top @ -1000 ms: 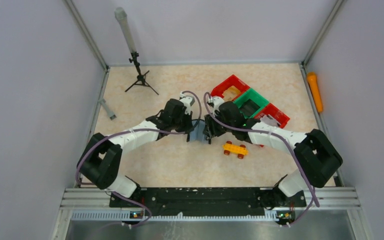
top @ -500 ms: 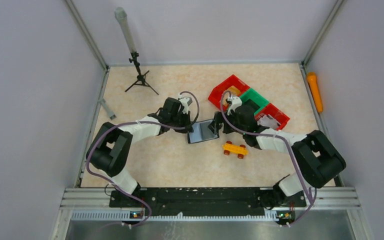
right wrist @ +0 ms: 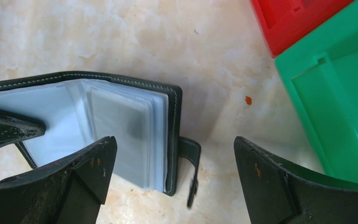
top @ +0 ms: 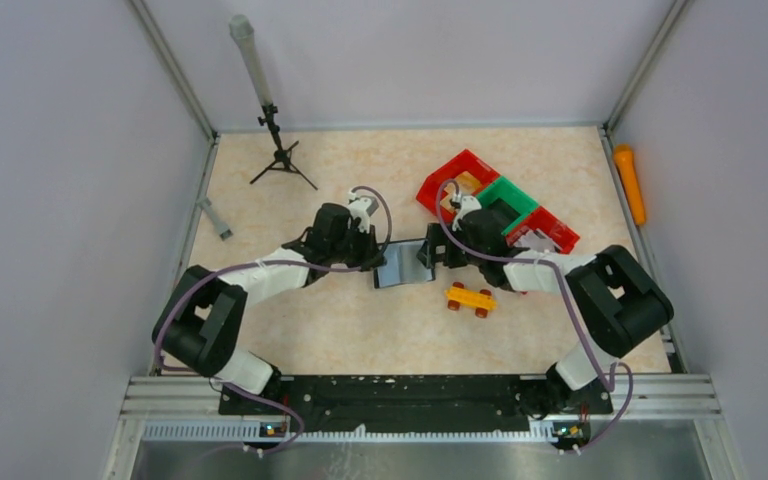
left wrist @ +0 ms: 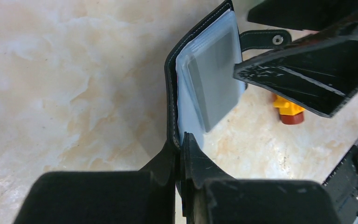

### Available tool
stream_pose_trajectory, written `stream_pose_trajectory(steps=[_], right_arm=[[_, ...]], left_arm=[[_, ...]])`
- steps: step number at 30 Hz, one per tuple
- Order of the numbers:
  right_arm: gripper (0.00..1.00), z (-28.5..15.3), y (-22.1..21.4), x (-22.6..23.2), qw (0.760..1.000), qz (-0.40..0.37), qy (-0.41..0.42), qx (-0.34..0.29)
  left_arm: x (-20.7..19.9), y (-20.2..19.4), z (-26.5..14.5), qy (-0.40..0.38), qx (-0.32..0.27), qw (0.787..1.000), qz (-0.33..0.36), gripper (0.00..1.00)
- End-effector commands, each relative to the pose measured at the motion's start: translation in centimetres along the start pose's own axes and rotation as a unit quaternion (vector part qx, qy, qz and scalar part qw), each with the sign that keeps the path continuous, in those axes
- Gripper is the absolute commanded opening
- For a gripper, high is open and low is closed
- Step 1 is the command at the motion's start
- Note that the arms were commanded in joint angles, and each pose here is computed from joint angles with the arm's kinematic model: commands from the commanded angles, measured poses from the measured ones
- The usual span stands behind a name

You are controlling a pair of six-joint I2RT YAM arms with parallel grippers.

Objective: Take the credit cards out of the card holder
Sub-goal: Remove the credit card from the card holder.

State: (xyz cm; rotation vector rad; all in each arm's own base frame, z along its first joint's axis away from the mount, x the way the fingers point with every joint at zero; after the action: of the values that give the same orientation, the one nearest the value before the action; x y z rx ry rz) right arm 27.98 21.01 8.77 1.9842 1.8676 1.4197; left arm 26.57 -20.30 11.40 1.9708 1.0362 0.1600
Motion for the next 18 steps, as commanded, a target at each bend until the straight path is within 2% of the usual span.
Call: stream_pose_trajectory(steps=[1, 7, 12, 18], right_arm=[[0.98, 0.3, 1.1, 1.1, 0.998, 0.019, 0.062, -0.023], [0.98, -1.8, 1.5, 2.0, 0.985, 0.024, 0.159, -0.060], [0.98, -3.8, 1.7, 3.0, 0.971, 0.005, 0.220, -0.092], [0.98, -5.3, 2.0, 3.6, 0.952, 0.017, 0.286, -0.108]], left_arm=[[-1.8, 2.9, -1.3, -0.061, -0.096, 0.993, 0.039, 0.00], [-3.6, 3.9, -3.0, -0.129, -0.154, 0.979, 0.039, 0.00], [-3.7, 4.3, -4.4, -0.152, -0.188, 0.970, 0.020, 0.00], [-3.0, 4.5, -6.1, -0.160, -0.233, 0.959, 0.009, 0.00]])
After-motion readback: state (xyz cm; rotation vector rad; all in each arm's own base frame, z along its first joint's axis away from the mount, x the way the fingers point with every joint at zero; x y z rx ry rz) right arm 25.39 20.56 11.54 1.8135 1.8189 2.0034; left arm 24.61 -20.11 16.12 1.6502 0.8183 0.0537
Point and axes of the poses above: each gripper's point midway between its finger pads, its own z axis out along the fingers, its own x axis along the line the jaws close on, y = z × x, the point moved 7 cm from there along -z, back along the fingers, and after that the axes turned 14 degrees about z, right-handed, at the moved point
